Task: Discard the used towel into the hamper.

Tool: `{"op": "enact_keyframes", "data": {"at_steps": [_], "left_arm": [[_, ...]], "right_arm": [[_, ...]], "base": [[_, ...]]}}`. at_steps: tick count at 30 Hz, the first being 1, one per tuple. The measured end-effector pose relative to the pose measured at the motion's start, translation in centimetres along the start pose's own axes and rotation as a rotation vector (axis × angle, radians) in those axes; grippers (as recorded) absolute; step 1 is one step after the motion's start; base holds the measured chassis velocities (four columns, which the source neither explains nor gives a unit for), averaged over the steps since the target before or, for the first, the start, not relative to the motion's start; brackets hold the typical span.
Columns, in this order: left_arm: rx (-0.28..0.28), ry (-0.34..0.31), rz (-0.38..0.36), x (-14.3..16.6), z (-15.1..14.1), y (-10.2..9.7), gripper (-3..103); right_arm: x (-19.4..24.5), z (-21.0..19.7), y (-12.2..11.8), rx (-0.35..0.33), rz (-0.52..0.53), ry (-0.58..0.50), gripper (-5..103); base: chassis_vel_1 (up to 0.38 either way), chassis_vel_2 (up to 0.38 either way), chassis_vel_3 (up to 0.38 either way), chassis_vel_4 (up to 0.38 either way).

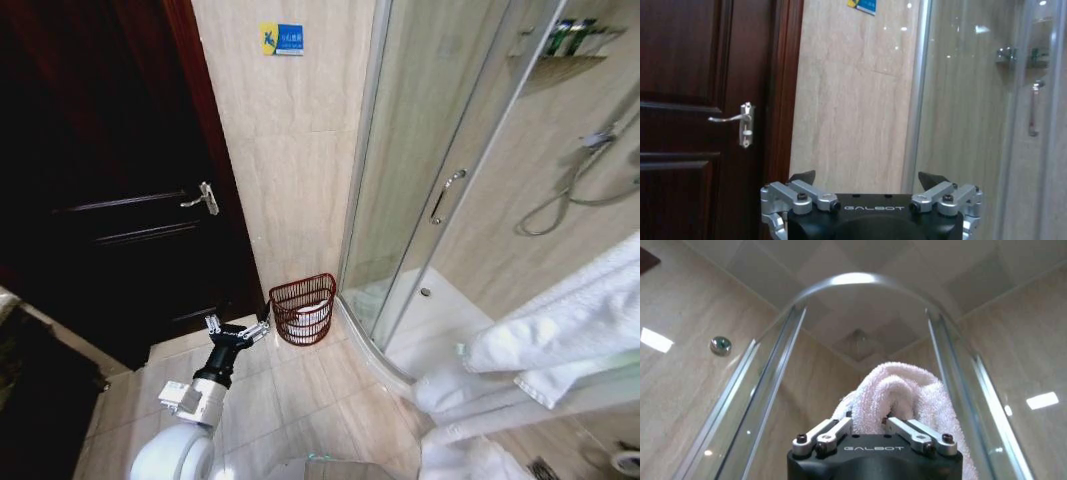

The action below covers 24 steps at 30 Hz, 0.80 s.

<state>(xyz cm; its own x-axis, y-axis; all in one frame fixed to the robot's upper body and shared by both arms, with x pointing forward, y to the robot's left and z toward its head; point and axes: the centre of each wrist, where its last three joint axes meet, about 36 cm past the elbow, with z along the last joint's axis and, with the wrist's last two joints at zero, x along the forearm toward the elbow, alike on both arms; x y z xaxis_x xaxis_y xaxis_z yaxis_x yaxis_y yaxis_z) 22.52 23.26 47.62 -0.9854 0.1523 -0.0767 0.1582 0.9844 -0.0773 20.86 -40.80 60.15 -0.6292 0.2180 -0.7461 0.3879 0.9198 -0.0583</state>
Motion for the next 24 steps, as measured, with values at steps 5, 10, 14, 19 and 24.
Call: {"op": "enact_keyframes", "data": {"at_steps": [5,10,14,19,24], "left_arm": [[0.0,0.001,0.0,0.01,0.01,0.0,100],[0.0,0.0,0.0,0.0,0.0,0.0,100],[0.0,0.0,0.0,0.0,0.0,0.0,100],[0.0,0.0,0.0,0.0,0.0,0.0,100],[0.0,0.0,0.0,0.0,0.0,0.0,100]], "right_arm": [[0.0,0.19,-0.15,0.014,-0.005,-0.003,10],[0.03,0.42,-0.32,0.02,-0.022,-0.008,10],[0.02,0.52,-0.35,0.02,-0.028,-0.01,10],[-0.01,0.68,-0.34,0.016,-0.031,-0.01,10],[-0.2,0.72,-0.29,0.013,-0.034,-0.016,10]], "base": [[0.187,-0.175,-0.219,0.202],[0.029,-0.019,-0.075,0.051],[-0.071,0.062,0.046,-0.059],[-0.033,0.033,0.047,-0.032],[0.049,0.017,0.015,0.041]]}}
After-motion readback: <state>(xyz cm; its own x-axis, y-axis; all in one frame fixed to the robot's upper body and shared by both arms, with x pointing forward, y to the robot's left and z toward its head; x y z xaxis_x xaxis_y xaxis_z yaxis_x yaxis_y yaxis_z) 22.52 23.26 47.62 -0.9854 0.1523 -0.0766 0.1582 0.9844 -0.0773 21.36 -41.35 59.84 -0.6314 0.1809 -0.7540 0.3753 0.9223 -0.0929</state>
